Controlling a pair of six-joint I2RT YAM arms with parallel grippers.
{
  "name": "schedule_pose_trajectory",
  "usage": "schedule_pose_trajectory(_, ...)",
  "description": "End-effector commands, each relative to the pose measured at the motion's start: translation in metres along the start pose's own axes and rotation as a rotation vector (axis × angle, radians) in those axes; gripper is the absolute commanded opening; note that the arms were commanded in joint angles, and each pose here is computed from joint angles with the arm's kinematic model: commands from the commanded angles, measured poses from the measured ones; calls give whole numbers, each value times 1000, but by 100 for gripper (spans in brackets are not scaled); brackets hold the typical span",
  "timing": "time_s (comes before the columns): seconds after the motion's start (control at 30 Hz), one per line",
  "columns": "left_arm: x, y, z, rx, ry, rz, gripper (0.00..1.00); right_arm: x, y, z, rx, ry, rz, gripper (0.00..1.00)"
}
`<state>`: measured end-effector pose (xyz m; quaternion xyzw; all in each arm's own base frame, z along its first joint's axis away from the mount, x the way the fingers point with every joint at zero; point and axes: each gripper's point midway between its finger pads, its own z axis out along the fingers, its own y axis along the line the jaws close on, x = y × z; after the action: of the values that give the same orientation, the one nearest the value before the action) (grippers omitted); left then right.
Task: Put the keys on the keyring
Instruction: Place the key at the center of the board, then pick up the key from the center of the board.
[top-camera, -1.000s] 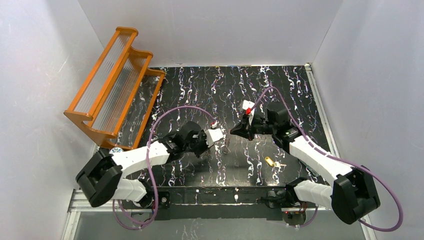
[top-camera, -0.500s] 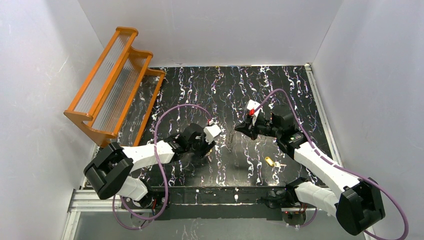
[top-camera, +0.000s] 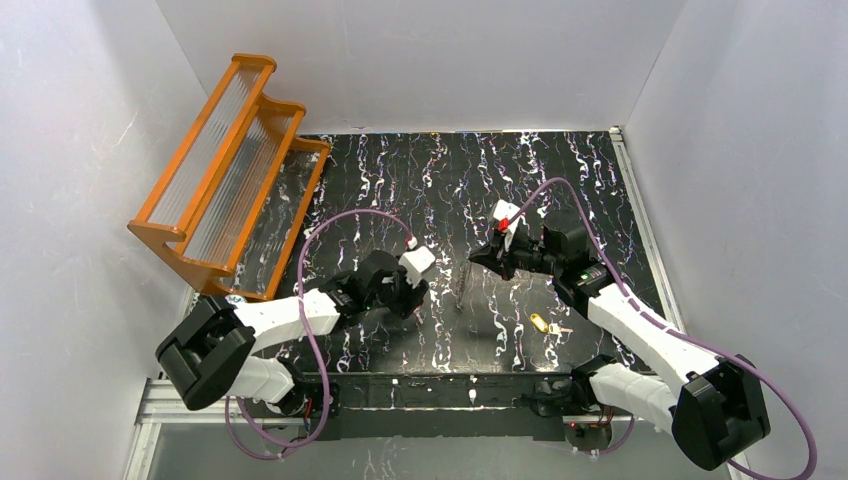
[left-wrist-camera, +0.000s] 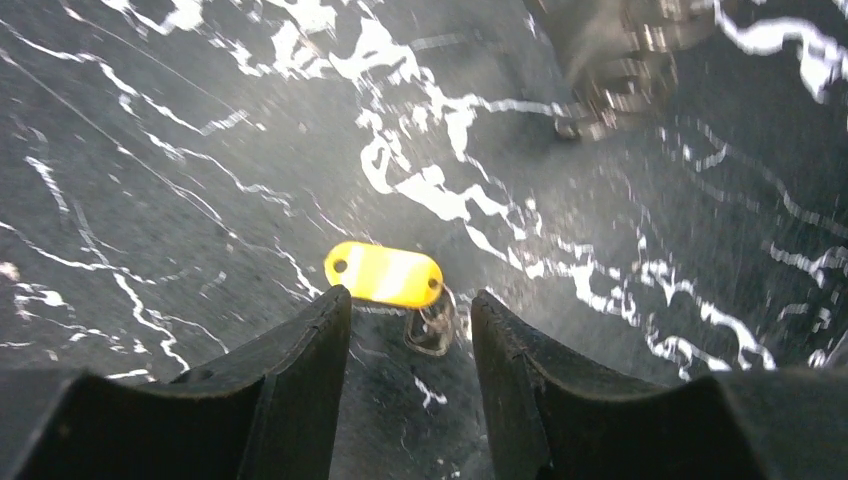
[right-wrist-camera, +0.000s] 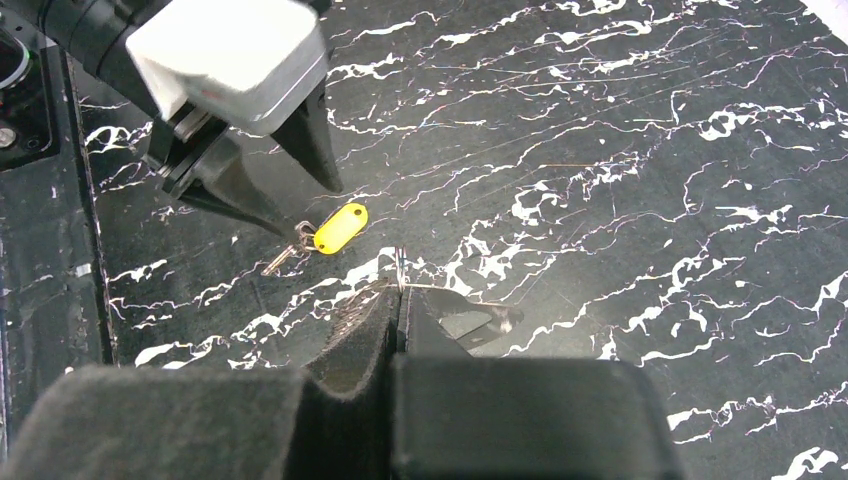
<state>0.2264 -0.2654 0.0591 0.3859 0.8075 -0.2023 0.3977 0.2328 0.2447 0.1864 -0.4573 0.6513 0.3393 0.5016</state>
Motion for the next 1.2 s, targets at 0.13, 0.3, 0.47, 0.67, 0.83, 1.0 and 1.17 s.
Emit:
schedule_pose_trajectory(0.13, 17, -14, -13, 119, -93, 252, 44, -8, 1, 1, -9, -38, -27, 1)
schedule_pose_trajectory(0.3, 13, -7, -17, 76, -160, 304, 43, -6, 2, 2, -14, -36, -22, 1)
schedule_pose_trajectory(0.47, 16, -7, -10, 79, -144, 316, 41, -5, 2, 3, -16, -35, -23, 1)
schedule_pose_trajectory(0.67, 23, -12, -3, 117, -115, 345, 39, -5, 1, 2, -13, -36, -24, 1)
schedule_pose_trajectory(0.83, 24, -16, 3, 136, -103, 353, 39, -4, 1, 2, -11, -34, -22, 1)
schedule_pose_trajectory(1.0, 23, -18, 6, 145, -105, 355, 36, -4, 2, 2, -11, -33, -22, 1)
schedule_pose_trajectory(1.17, 21, -19, 8, 149, -112, 356, 34, -4, 1, 2, -8, -35, -24, 1)
